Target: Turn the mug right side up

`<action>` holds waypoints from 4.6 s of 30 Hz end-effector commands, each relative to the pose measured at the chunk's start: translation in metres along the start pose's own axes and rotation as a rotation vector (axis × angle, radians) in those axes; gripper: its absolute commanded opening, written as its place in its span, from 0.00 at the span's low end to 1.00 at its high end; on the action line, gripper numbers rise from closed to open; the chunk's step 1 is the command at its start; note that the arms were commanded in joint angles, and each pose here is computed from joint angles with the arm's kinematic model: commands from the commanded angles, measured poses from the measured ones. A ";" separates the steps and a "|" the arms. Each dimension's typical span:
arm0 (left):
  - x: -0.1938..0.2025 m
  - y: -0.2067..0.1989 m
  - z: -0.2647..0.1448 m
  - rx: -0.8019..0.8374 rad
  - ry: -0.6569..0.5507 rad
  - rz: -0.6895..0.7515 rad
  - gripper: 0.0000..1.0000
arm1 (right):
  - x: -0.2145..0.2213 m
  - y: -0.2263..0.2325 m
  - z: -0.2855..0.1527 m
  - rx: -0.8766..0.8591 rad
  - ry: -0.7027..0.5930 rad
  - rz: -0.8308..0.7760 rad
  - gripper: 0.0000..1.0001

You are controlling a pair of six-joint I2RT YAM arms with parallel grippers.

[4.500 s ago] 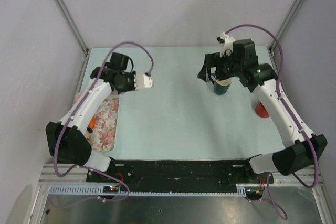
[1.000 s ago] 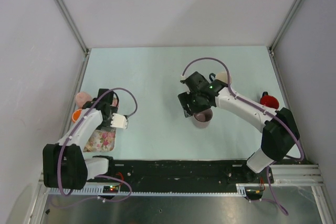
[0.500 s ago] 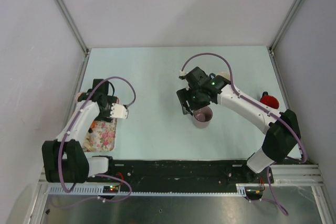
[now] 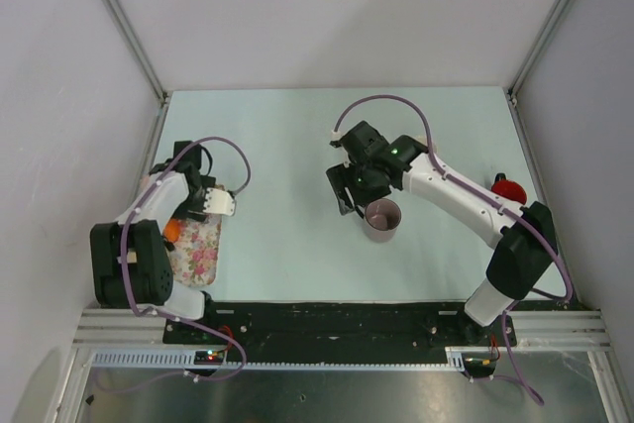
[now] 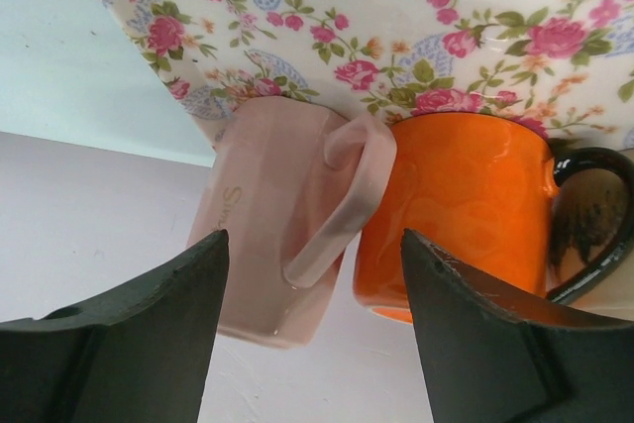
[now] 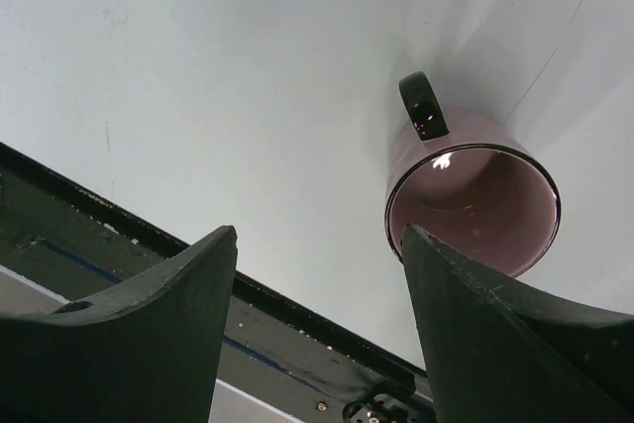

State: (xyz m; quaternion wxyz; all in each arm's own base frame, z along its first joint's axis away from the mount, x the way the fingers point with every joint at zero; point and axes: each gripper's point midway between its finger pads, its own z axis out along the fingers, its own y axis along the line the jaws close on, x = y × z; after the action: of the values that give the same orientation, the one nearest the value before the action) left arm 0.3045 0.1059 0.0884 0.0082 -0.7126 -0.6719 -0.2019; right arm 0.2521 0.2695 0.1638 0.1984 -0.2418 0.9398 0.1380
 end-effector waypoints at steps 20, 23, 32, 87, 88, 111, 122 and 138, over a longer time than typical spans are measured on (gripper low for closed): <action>0.007 0.062 0.025 -0.099 0.033 -0.004 0.62 | -0.007 0.017 -0.004 -0.028 -0.012 -0.022 0.72; 0.010 0.070 0.024 -0.116 0.052 -0.011 0.62 | -0.007 0.018 -0.003 -0.033 -0.009 -0.025 0.72; 0.003 0.057 0.034 -0.081 0.039 0.026 0.57 | -0.011 0.024 -0.003 -0.041 -0.003 -0.039 0.72; -0.175 0.124 -0.307 -0.129 -1.203 -0.902 0.00 | -0.142 0.173 -0.095 -0.697 -0.606 -0.064 0.89; -0.176 0.125 -0.308 -0.124 -1.207 -0.907 0.00 | -0.140 0.174 -0.089 -0.691 -0.593 -0.066 0.87; -0.163 0.136 -0.312 -0.105 -1.201 -1.095 0.99 | -0.127 -0.020 -0.130 0.002 -0.583 0.111 0.00; -0.140 0.143 -0.281 -0.204 -1.103 -1.054 1.00 | -0.018 -0.168 -0.156 0.447 -0.381 0.385 0.00; -0.148 0.138 -0.273 0.040 -1.305 -1.195 1.00 | 0.083 -0.162 -0.056 0.336 -0.095 0.545 0.00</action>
State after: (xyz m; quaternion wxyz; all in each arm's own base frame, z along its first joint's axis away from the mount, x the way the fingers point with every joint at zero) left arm 0.3668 -0.1235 0.3129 -0.4418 -0.1967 -0.8276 0.2849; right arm 0.2365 0.0677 0.1505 0.1987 0.0494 0.9787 0.0129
